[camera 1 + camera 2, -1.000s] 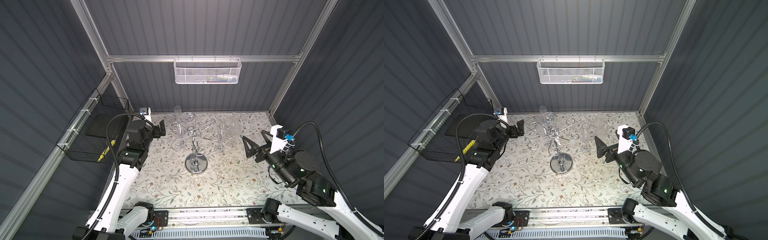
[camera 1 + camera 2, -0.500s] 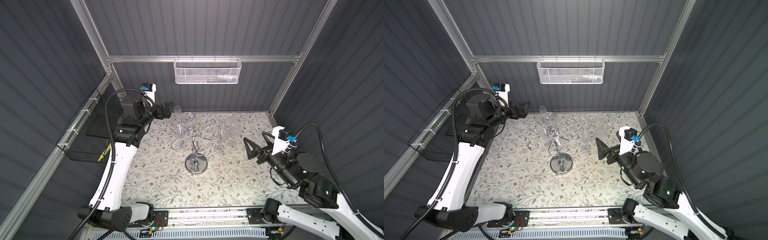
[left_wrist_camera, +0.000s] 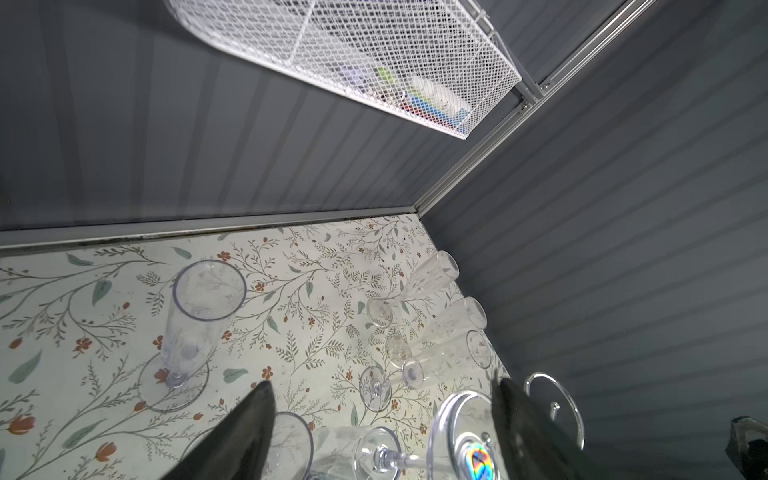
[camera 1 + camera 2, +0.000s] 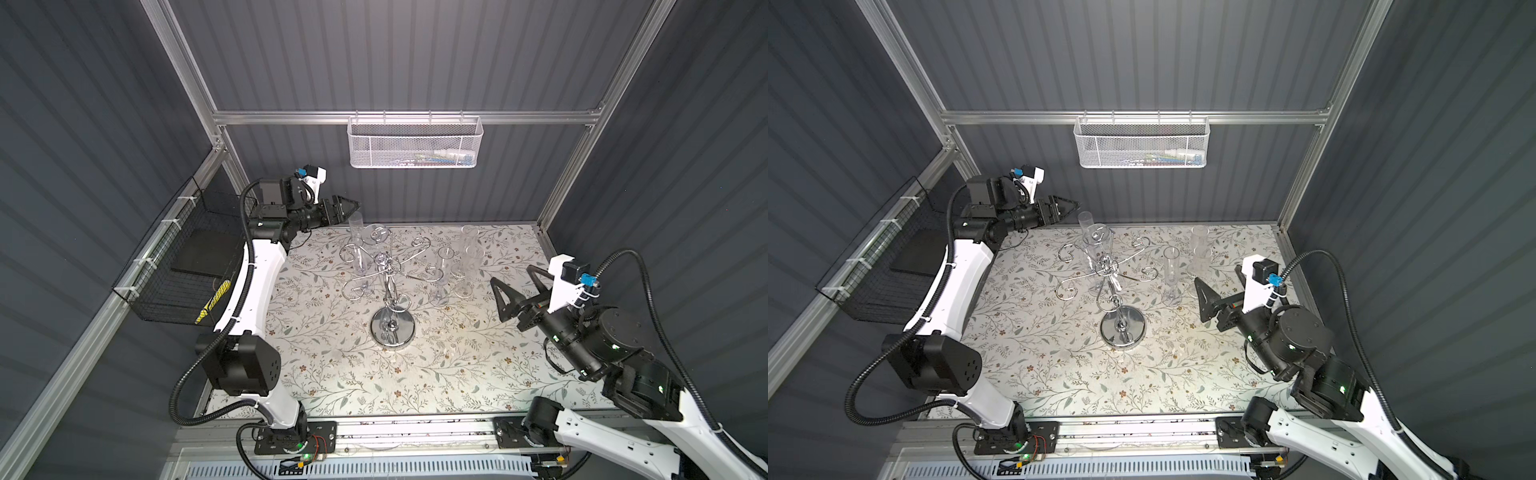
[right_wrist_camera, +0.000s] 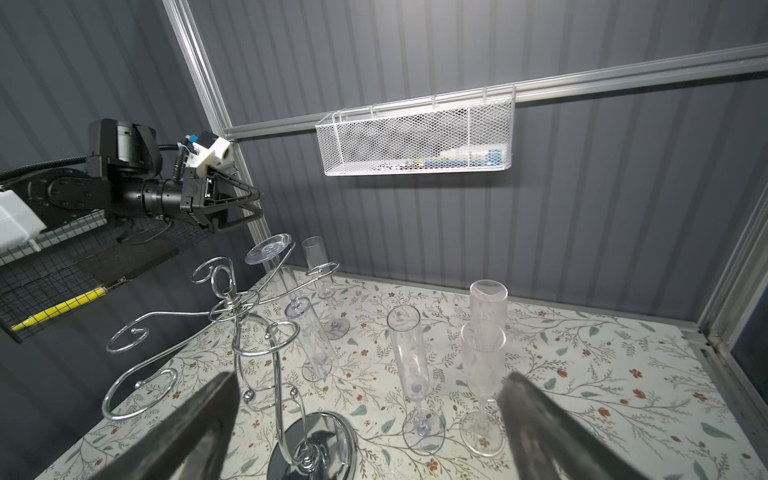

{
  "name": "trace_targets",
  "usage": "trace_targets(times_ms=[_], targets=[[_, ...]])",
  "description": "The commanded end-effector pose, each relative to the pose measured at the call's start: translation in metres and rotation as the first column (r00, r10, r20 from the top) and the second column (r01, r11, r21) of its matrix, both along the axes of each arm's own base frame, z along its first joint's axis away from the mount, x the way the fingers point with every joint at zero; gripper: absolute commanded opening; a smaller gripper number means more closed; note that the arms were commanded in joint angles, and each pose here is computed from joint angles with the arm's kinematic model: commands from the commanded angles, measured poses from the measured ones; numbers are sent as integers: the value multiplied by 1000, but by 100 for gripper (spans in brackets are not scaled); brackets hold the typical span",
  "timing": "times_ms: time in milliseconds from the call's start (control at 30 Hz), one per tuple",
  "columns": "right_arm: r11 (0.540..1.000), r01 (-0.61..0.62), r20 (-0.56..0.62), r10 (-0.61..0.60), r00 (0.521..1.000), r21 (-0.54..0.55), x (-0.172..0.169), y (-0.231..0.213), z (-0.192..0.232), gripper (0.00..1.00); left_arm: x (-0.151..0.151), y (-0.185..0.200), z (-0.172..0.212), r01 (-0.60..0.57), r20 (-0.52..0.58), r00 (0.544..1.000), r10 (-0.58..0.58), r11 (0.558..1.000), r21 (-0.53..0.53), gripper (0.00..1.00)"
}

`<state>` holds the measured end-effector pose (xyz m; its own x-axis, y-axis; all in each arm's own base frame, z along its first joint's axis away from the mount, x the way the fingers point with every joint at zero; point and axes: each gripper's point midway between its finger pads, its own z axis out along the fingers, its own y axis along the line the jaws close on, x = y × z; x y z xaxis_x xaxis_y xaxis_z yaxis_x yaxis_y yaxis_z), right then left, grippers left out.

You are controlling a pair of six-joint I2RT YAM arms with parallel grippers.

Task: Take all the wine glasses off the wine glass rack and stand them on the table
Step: 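Move the open left gripper back toward the chrome rack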

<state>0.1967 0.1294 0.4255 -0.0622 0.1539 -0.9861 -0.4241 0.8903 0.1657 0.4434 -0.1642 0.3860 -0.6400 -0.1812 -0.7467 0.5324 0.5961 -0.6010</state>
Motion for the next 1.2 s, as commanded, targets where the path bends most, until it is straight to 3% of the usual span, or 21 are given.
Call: trace_targets(times_ms=[0,567,1167], targets=[[1000,7,6,-7,1000,27,-4,-7,6,99,-22,-17,21,135,3,991,-135,987,-86,80],[1000,0,-11,0,1000,28,-2,-3,0,99,-39,-21,-18,208,-130,968,-217,975,-76,66],[1000,-8,-24,9,1000,30,-1,0,-2,99,-42,-37,-31,287,-181,935,-306,950,-121,55]])
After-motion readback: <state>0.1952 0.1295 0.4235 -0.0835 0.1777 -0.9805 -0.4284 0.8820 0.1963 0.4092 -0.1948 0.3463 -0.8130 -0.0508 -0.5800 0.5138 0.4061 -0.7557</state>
